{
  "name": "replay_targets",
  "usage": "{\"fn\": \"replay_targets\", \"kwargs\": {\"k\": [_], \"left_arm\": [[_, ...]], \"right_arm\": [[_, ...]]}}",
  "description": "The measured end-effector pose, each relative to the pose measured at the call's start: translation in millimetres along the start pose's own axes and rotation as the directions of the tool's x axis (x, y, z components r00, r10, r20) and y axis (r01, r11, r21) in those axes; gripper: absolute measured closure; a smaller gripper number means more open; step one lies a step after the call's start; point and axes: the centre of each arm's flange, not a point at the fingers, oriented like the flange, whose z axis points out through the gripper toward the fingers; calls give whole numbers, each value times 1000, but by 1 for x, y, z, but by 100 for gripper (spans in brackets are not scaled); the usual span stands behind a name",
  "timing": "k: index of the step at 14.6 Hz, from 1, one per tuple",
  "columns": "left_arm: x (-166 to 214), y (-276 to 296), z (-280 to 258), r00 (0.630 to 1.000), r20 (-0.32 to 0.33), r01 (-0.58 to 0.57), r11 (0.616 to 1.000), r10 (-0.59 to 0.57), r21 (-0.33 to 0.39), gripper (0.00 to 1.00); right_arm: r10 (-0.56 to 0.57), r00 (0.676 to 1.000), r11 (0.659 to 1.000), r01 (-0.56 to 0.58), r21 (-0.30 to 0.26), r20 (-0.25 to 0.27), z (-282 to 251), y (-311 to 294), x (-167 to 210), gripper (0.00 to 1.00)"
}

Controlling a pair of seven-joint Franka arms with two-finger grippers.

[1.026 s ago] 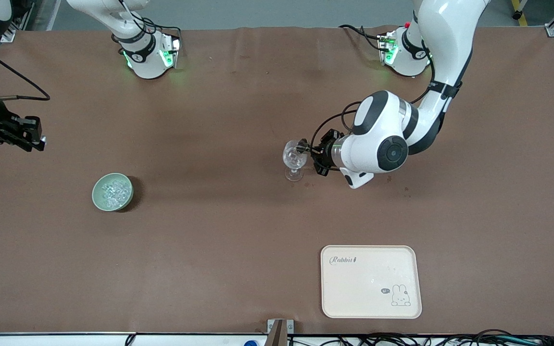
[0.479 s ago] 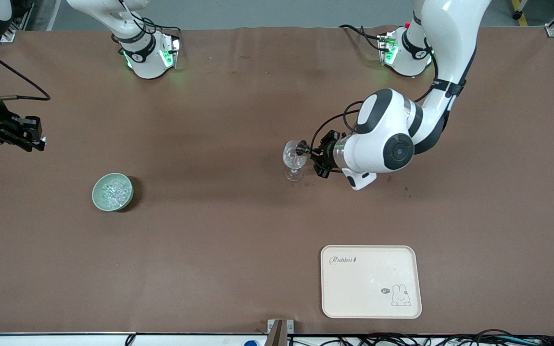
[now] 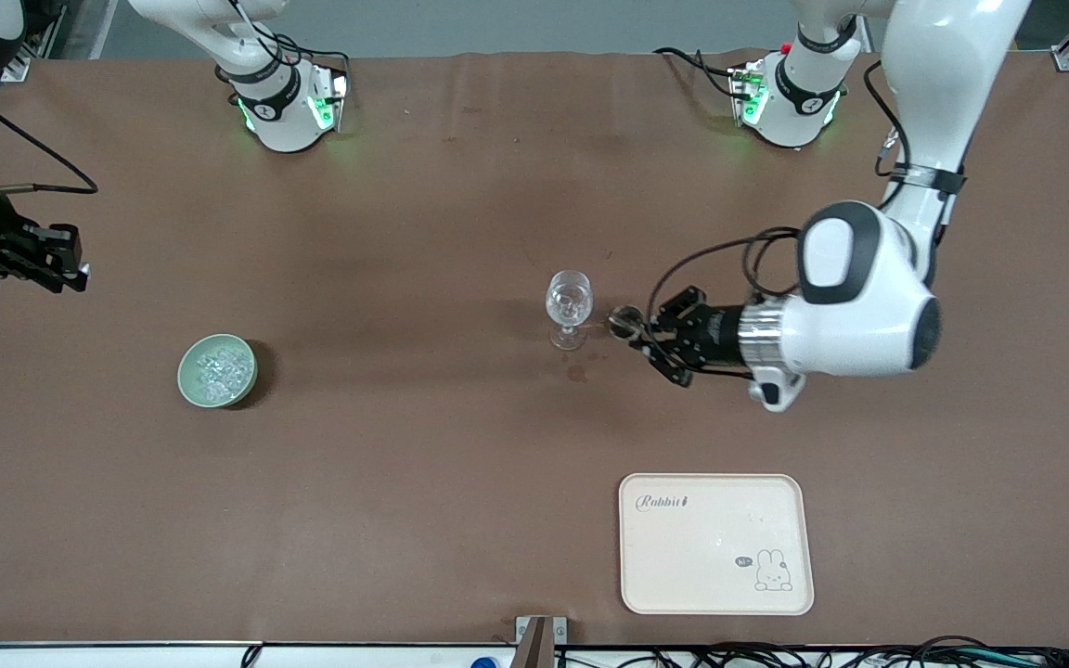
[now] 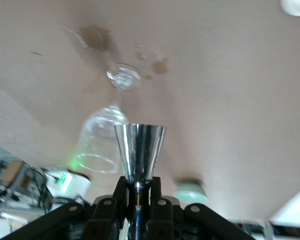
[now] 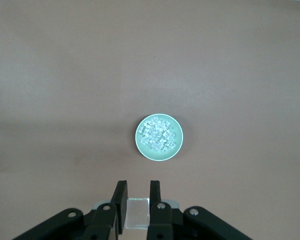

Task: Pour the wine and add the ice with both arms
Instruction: 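Carry the jigger to the tray while the right gripper nears the glass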

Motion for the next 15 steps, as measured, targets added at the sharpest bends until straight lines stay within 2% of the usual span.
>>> {"fn": "replay_targets", "kwargs": {"k": [3,7,9,11,13,15], "left_arm": [[44,29,-43,992,128,11,994,4,-113,79],[128,64,-81,948,318,82,961,7,-265,79],[174,72,-86,934,354,95,934,36,-345,79],[218,76,-79,923,381,118,905,52,-409,79],[250,81,-69,910,413,157,885,42,-437,79],[276,87,-62,909,416,193,868,16,-457,79]], "right_arm": [[65,998,998,-65,8,-10,-2,-33,2,78],[168,985,986,-167,26,-27,-6,-132,7,78],[206,978,978,-205,40,-31,-1,-192,12,78],[251,968,965,-250,77,-13,7,-256,15,78],[290,957,949,-287,130,-9,17,-311,18,78],[316,949,936,-307,174,-22,29,-362,15,78]]}}
